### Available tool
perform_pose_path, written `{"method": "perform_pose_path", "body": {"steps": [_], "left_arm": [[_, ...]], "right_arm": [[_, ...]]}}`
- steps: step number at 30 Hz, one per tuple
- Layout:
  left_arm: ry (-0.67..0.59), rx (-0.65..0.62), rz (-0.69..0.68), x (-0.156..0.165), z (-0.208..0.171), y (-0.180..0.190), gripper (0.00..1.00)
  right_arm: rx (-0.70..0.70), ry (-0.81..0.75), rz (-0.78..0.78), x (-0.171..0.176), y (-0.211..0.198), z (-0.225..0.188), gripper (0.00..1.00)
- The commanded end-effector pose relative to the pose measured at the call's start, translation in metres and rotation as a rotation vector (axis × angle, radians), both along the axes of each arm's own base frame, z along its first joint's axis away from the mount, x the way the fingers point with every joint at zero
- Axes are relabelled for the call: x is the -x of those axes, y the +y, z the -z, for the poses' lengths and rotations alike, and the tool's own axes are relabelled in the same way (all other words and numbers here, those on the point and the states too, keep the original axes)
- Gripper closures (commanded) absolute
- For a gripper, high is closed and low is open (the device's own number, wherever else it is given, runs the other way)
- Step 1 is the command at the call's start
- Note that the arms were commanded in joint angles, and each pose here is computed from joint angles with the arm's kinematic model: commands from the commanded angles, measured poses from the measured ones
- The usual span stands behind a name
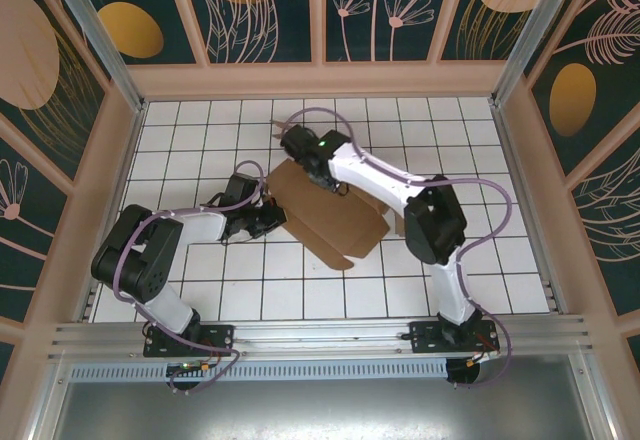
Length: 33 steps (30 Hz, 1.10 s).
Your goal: Fold the paper box
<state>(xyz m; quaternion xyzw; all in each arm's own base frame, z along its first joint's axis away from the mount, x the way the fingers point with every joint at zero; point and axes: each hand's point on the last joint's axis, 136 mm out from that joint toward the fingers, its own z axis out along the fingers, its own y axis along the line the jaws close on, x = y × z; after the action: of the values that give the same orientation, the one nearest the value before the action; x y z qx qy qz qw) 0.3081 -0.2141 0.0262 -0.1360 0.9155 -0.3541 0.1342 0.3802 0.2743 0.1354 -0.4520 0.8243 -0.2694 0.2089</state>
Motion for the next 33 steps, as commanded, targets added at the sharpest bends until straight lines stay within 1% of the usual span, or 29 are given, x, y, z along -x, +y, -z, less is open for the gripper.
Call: {"method": "perform_pose_path", "body": {"steps": [1, 4, 7, 10, 12, 15, 19, 22, 24, 26, 29, 31, 32, 33], "left_arm": [[-0.007, 0.021, -0.003, -0.006, -0.001, -0.006, 1.0], [-0.007, 0.017, -0.006, -0.007, -0.001, -0.005, 1.0], [-0.011, 0.015, -0.01, -0.009, -0.002, -0.005, 1.0], [-0.016, 0.013, -0.011, -0.01, -0.004, -0.005, 1.0], [-0.024, 0.009, -0.01, -0.012, -0.008, -0.005, 1.0], [-0.053, -0.011, -0.011, -0.016, -0.018, -0.002, 1.0], [-0.124, -0.021, -0.031, -0.026, -0.048, 0.005, 1.0], [-0.216, 0.017, -0.046, -0.038, -0.086, 0.007, 1.0], [-0.27, 0.019, -0.048, -0.044, -0.113, 0.008, 1.0], [-0.324, 0.017, -0.059, -0.05, -0.14, 0.011, 0.91], [-0.386, 0.008, -0.087, -0.058, -0.172, 0.015, 0.72], [-0.414, 0.009, -0.104, -0.064, -0.187, 0.017, 0.61], [-0.434, 0.018, -0.107, -0.069, -0.198, 0.016, 0.56], [-0.435, 0.022, -0.107, -0.072, -0.201, 0.015, 0.54]], "right_arm": [[0.093, -0.039, -0.004, 0.003, 0.008, 0.019, 0.99], [0.079, -0.001, -0.031, 0.016, 0.025, 0.034, 0.94], [0.086, 0.025, -0.034, 0.023, 0.029, 0.049, 0.92], [0.055, 0.095, -0.033, 0.033, 0.034, 0.067, 0.9], [0.056, 0.098, -0.034, 0.034, 0.032, 0.068, 0.89], [0.023, 0.065, -0.03, 0.023, 0.031, 0.05, 0.88], [-0.092, 0.016, -0.028, 0.0, 0.028, 0.01, 0.87], [-0.229, 0.036, -0.116, -0.007, 0.039, -0.016, 0.87], [-0.312, 0.075, -0.226, 0.002, 0.051, -0.029, 0.87], [-0.399, 0.088, -0.282, 0.003, 0.055, -0.044, 0.86], [-0.544, 0.129, -0.315, -0.003, 0.056, -0.067, 0.85], [-0.551, 0.123, -0.325, -0.009, 0.052, -0.072, 0.85], [-0.54, 0.116, -0.333, -0.01, 0.051, -0.071, 0.85], [-0.522, 0.107, -0.335, -0.012, 0.049, -0.068, 0.85]]}}
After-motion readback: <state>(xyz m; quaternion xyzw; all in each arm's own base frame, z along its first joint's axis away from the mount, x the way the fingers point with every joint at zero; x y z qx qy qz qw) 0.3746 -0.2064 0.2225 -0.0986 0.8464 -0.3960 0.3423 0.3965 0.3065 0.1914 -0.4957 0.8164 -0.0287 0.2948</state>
